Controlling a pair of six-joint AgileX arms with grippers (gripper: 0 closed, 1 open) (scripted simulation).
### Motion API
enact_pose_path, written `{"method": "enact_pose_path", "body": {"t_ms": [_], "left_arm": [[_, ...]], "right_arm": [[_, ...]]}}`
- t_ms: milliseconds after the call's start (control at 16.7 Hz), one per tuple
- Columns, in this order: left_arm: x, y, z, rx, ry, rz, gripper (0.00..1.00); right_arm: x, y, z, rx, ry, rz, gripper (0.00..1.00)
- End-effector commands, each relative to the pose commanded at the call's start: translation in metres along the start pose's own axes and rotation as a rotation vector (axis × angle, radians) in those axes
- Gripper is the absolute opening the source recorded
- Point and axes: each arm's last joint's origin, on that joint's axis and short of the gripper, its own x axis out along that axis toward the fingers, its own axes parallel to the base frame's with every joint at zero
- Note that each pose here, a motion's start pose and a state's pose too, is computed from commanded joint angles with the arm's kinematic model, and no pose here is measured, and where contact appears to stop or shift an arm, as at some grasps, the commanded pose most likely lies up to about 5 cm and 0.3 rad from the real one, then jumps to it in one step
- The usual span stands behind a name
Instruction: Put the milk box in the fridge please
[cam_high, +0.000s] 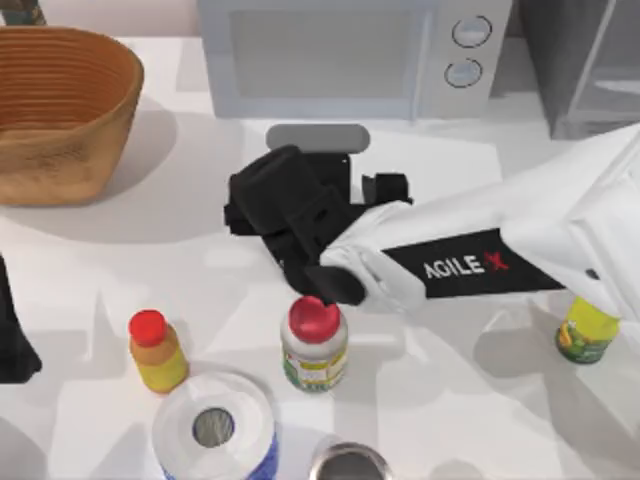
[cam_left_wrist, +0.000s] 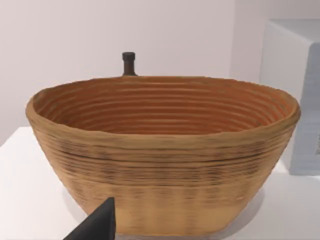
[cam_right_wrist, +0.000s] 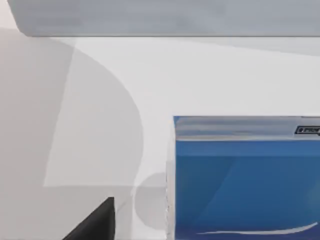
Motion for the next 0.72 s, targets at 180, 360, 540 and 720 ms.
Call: {"method": "enact_pose_path", "body": {"t_ms": [180,360,540,720], "left_arm": [[0.000,0.000,0.000,0.000,0.000,0.000,1.00],[0.000,0.000,0.000,0.000,0.000,0.000,1.00],[0.000,0.000,0.000,0.000,0.000,0.000,1.00],[0.000,0.000,0.000,0.000,0.000,0.000,1.00]], "right_arm": [[0.005,0.005,-0.008,-0.004,-0.002,-0.010,1.00],[0.005,0.005,-0.008,-0.004,-0.002,-0.010,1.00],[0.005,0.004,-0.004,-0.005,0.000,-0.012,1.00],[-0.007,0.007,0.016,-0.006,-0.001,-0.011,1.00]]}}
